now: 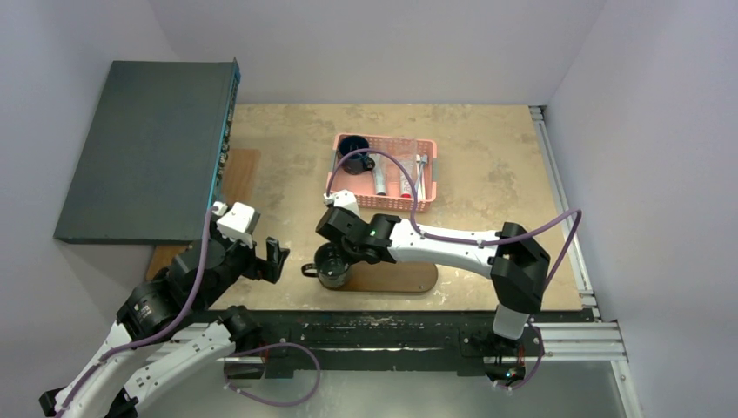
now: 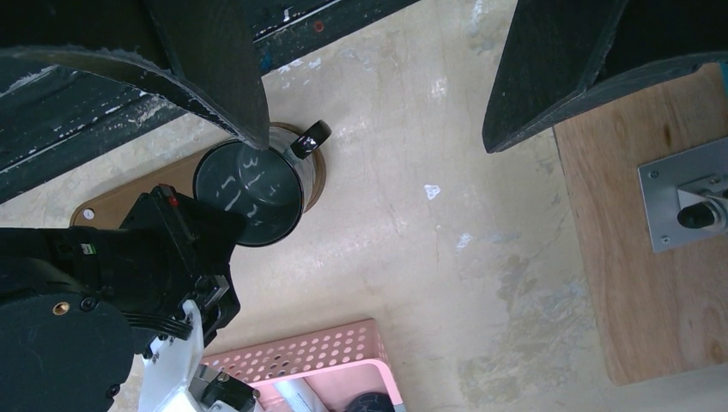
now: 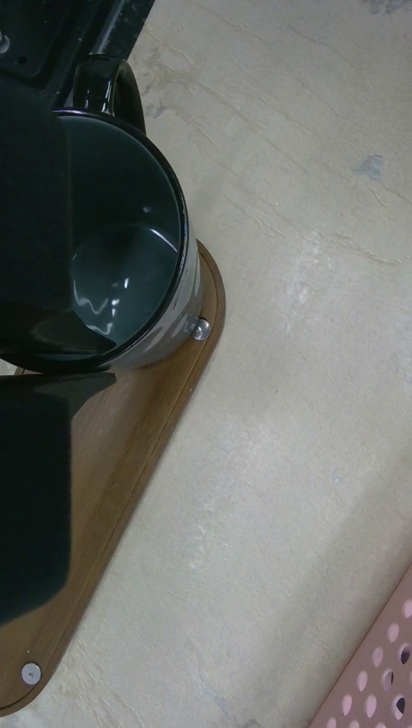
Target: Prepare toiletry sets of a toothbrush and toothpaste on the tray
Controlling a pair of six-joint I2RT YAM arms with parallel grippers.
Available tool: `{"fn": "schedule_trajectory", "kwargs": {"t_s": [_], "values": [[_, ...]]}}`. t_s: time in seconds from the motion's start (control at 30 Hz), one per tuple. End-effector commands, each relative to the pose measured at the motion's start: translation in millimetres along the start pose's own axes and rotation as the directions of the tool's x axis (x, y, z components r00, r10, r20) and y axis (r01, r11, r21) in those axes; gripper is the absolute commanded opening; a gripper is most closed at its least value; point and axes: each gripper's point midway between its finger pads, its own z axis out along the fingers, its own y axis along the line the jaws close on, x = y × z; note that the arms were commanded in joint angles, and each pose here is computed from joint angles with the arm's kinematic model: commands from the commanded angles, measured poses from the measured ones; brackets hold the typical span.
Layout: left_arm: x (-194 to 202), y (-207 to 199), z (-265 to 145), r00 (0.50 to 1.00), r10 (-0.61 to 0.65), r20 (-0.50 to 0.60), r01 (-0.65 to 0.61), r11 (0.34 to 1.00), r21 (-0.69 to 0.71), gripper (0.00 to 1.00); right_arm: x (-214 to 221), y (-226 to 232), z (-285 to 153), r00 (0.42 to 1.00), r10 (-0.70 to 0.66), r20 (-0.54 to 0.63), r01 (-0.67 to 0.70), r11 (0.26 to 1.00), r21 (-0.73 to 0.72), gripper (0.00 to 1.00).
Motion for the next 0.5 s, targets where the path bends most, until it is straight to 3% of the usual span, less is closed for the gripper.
{"fn": "schedule_trajectory", "kwargs": {"t_s": [0.0,0.4,0.47], "values": [[-6.1,0.9,-1.6,0.999,-0.025,0.026,0.026,1.000,-0.006,0.95,-31.0,13.2,-10.3,0.993,0.069,0.099,-0.067,0.998,-0.023,0.00],[-5.6,1.2,-1.5,0.999,-0.025,0.024,0.025,1.000,-0.007,0.95,-24.6,13.6,-4.5,0.994,0.060,0.089,-0.058,0.998,-0.019,0.00],[-5.6,1.4,-1.5,0.999,-0.024,0.024,0.024,1.000,-0.009,0.94,-24.6,12.2,-5.3,0.994,0.060,0.092,-0.059,0.998,-0.013,0.06]]}}
